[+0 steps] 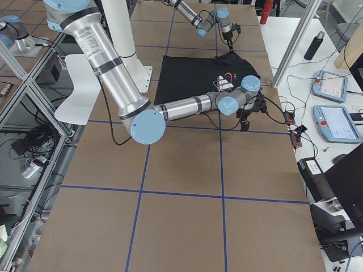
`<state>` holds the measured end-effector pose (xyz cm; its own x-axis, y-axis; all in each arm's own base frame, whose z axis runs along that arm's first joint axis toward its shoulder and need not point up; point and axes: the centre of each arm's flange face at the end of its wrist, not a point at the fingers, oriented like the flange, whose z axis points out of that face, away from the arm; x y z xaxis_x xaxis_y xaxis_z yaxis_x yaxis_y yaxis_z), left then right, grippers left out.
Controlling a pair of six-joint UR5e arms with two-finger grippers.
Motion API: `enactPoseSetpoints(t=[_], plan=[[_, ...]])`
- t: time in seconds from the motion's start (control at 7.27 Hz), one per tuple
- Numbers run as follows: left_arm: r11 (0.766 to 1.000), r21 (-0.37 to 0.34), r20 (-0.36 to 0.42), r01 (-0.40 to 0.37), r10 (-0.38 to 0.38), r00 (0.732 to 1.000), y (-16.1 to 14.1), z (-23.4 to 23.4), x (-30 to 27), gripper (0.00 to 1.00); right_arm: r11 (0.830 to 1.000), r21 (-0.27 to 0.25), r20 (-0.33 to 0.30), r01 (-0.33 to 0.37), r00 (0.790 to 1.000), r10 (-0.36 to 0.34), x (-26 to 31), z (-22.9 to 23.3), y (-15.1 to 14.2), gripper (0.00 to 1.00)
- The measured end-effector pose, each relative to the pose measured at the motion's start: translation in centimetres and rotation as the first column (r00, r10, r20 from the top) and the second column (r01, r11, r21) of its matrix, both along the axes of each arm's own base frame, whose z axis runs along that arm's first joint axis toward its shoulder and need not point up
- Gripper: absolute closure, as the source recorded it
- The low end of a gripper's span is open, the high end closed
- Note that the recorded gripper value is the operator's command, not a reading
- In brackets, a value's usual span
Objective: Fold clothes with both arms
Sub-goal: 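Position the left gripper above the sleeve nearest it, then fold the sleeve nearest the left gripper inward over the logo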
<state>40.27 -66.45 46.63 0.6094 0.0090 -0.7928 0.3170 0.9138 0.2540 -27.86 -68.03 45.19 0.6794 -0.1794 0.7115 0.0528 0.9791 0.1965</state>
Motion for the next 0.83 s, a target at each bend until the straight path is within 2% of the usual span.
enactPoseSetpoints(t=[0.41,0.83], plan=[[1.000,0.001,-0.015,-0.016,0.016,1.000,0.3,-1.2,-0.1,1.00,1.000,-0.002,0.001,-0.001,1.000,0.001,-0.1,-0.1,0.0,0.00],[0.999,-0.039,-0.023,-0.014,0.013,1.000,0.6,-6.6,0.0,1.00,1.000,-0.002,0.002,-0.002,1.000,0.002,-0.2,-0.2,0.0,0.00]])
